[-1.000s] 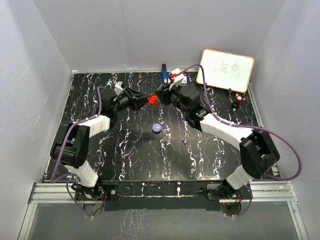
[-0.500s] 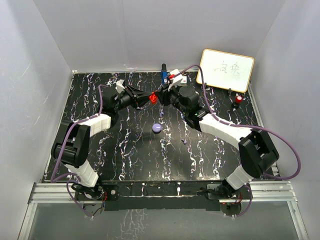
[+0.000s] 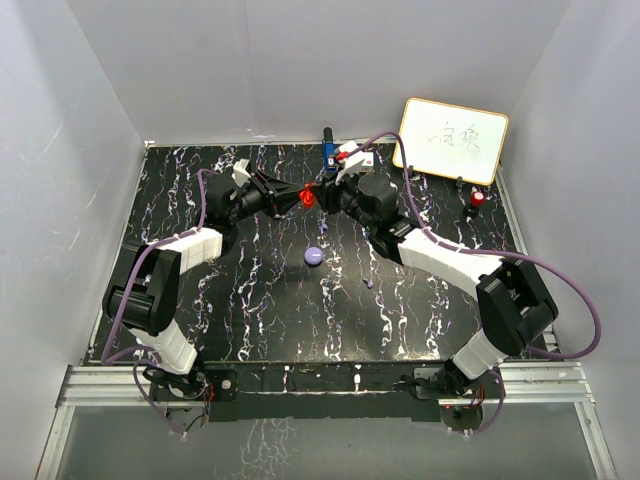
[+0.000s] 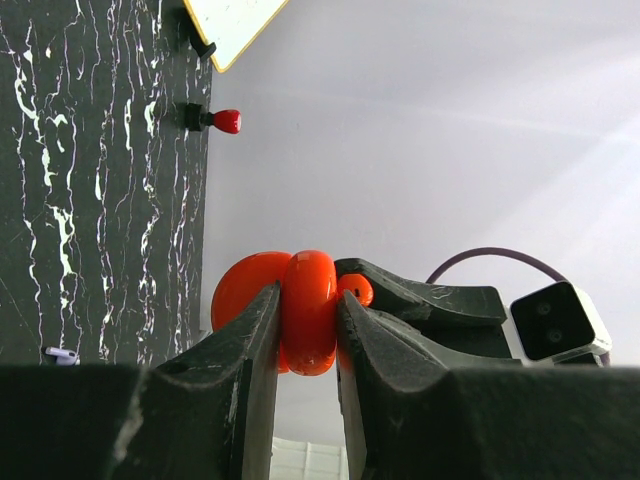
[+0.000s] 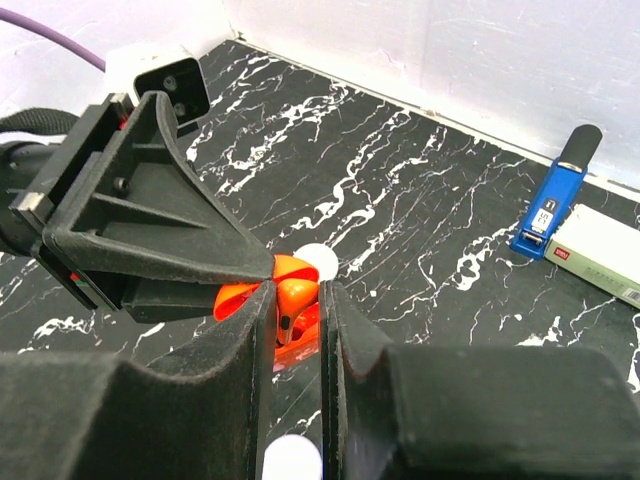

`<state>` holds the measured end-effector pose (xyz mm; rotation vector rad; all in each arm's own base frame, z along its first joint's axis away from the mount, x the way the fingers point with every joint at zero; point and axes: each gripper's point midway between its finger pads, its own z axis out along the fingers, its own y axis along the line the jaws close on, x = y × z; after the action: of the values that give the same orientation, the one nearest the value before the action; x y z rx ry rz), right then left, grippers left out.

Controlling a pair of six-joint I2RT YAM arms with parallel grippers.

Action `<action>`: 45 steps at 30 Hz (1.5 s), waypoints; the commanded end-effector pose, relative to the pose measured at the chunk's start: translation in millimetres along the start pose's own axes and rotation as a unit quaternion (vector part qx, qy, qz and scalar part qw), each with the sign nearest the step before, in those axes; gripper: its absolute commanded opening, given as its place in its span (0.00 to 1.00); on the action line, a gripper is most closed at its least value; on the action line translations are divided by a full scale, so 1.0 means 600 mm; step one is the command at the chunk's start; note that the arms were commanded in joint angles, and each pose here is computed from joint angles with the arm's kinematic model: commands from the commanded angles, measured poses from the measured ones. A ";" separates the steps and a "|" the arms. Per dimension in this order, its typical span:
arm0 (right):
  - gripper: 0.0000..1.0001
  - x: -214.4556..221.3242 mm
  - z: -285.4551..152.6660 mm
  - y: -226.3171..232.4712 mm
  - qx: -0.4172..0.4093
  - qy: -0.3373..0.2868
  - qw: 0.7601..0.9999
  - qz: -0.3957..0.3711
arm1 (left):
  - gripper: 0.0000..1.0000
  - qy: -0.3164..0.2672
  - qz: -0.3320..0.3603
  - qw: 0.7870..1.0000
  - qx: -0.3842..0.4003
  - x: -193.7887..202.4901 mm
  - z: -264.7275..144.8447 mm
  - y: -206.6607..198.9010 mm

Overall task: Insert the wireless bluetooth earbuds into the charging case
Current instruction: Place the earbud in the charging case.

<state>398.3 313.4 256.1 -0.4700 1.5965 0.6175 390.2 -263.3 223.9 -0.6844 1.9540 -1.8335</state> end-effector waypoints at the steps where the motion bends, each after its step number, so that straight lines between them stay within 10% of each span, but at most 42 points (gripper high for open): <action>1: 0.00 -0.021 0.002 -0.001 0.005 -0.028 1.000 -0.010 | 0.00 0.007 0.018 0.999 0.028 0.008 -0.003 -0.043; 45: 0.00 -0.015 0.005 -0.003 0.005 -0.024 1.000 -0.013 | 0.00 0.020 0.022 0.999 0.038 0.022 -0.011 -0.059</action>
<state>398.7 312.1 251.4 -0.4753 1.6044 0.6039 389.3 -263.6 224.7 -0.6874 1.9562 -1.8415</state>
